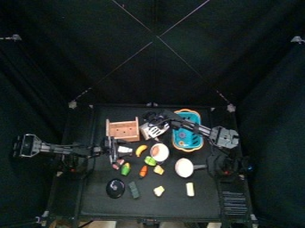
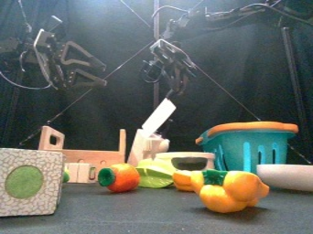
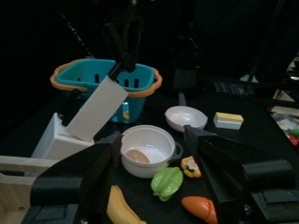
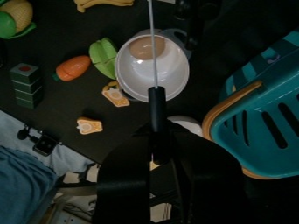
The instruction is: Place cleaver back in holder
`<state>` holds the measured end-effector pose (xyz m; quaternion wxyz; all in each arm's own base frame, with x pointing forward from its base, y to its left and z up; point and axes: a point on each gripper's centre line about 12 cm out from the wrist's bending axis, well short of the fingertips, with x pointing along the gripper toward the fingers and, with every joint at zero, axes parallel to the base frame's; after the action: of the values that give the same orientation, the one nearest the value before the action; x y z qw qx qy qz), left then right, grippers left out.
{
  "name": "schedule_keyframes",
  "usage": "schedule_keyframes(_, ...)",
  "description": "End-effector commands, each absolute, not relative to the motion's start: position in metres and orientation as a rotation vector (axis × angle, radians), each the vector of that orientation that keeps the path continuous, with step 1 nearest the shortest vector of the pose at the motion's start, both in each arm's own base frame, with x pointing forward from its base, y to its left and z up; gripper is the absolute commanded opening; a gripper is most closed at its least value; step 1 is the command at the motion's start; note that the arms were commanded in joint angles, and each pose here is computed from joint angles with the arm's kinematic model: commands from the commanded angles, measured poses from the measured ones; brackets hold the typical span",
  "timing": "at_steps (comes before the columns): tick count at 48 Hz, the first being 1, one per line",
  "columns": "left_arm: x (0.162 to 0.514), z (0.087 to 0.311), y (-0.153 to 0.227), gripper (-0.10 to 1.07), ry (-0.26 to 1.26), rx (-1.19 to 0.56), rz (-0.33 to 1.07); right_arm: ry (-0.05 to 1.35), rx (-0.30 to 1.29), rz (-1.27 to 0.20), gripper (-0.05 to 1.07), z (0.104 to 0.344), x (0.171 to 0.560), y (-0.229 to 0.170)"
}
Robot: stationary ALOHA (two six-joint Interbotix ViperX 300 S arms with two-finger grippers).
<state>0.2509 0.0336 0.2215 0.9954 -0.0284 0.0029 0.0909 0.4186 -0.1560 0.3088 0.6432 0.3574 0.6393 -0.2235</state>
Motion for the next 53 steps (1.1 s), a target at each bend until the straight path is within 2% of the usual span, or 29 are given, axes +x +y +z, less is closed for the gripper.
schedule_keyframes(1,0.253,0.225,0.034,0.93,-0.008,-0.054,0.181,1.403,0.815,-0.506,0.47,0.327,0.416,-0.16)
schedule_keyframes(53,0.252,0.225,0.034,0.93,-0.006,-0.053,0.18,1.492,0.828,-0.512,0.44,0.332,0.423,-0.165)
